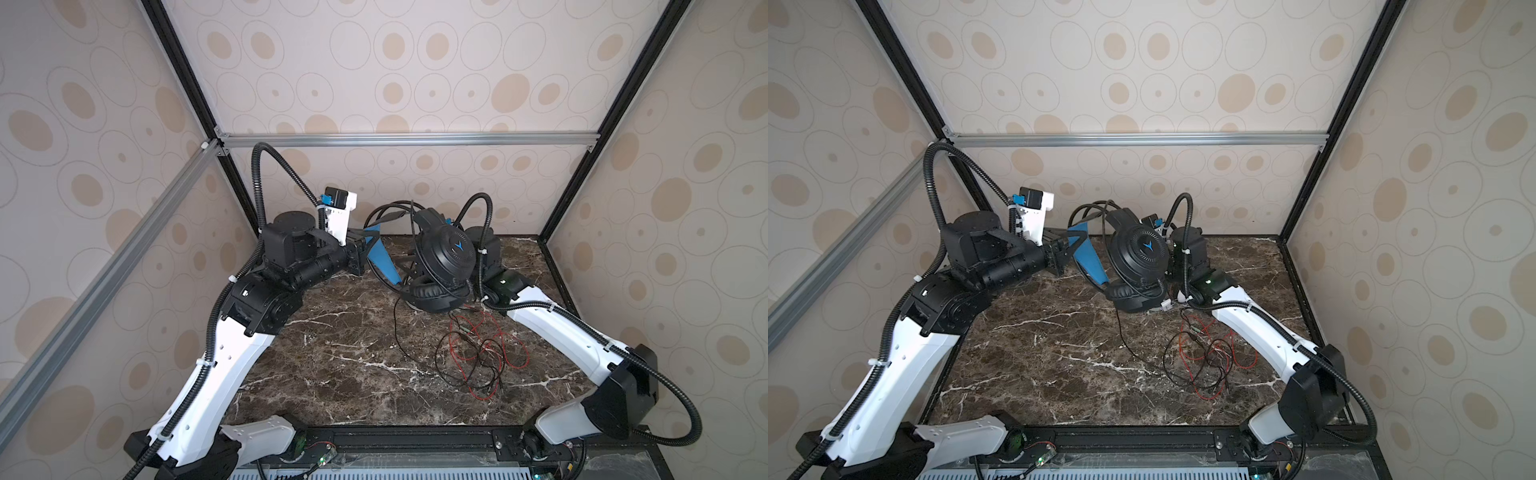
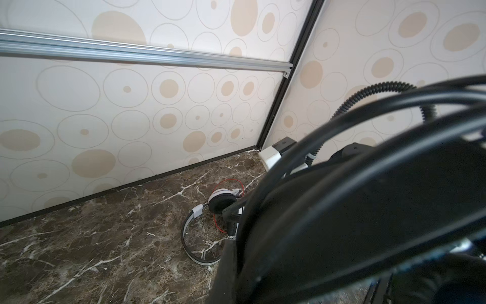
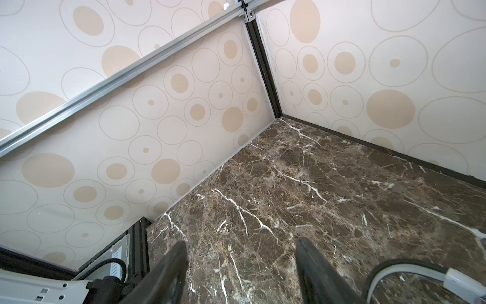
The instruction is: Wrap the headphones
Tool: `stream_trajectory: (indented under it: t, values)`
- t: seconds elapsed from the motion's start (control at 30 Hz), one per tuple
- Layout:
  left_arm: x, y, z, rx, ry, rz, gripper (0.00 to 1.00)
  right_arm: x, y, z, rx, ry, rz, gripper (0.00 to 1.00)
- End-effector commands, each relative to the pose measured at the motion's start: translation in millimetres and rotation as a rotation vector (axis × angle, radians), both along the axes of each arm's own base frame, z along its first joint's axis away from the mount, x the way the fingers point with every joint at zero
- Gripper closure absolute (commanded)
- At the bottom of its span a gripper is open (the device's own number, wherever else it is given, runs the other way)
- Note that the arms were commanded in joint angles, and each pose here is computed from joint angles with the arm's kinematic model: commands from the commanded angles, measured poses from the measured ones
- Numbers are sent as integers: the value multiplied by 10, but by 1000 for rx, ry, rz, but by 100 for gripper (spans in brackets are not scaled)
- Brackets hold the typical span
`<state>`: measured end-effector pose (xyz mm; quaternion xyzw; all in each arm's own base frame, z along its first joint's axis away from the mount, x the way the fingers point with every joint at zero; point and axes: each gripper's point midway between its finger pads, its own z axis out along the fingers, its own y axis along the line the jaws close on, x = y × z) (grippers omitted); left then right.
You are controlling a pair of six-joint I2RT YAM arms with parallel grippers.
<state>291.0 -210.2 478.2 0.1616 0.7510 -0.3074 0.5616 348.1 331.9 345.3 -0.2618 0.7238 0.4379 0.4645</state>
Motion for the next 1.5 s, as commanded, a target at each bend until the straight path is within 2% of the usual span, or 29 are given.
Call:
stream_trajectory:
  t: [0.0, 0.2, 0.37, 0.6, 0.83, 0.9, 0.97, 1.03, 1.17, 1.3, 1.47]
  values:
    - [-9, 102, 519, -124, -91, 62, 100, 86, 90, -80, 54, 19, 19, 33]
    - [120, 160, 525, -127, -68, 134, 100, 192, 195, -344, 93, 79, 25, 34]
    - [197, 198, 546, -147, -67, 178, 100, 330, 156, -657, 117, 127, -56, 35]
    - [282, 273, 638, -199, -79, 239, 100, 268, 232, -1137, 149, 252, -38, 40]
    - [330, 277, 655, -210, -75, 258, 100, 210, 217, -1571, 111, 328, -55, 46]
    - [359, 307, 653, -220, -68, 281, 100, 166, 201, -1659, 99, 347, -54, 53]
    - [386, 344, 638, -230, -58, 310, 100, 126, 175, -1725, 84, 363, -58, 64]
    - [434, 423, 586, -243, -39, 367, 100, 65, 150, -1761, 62, 370, -58, 76]
    - [540, 659, 507, -283, -20, 498, 100, -125, 81, -1816, -31, 368, -62, 90]
    - [659, 860, 412, -259, -7, 596, 100, -369, -24, -1826, -139, 344, -72, 97]
    - [801, 1124, 263, -274, -1, 693, 100, -754, -87, -1766, -299, 287, -42, 98]
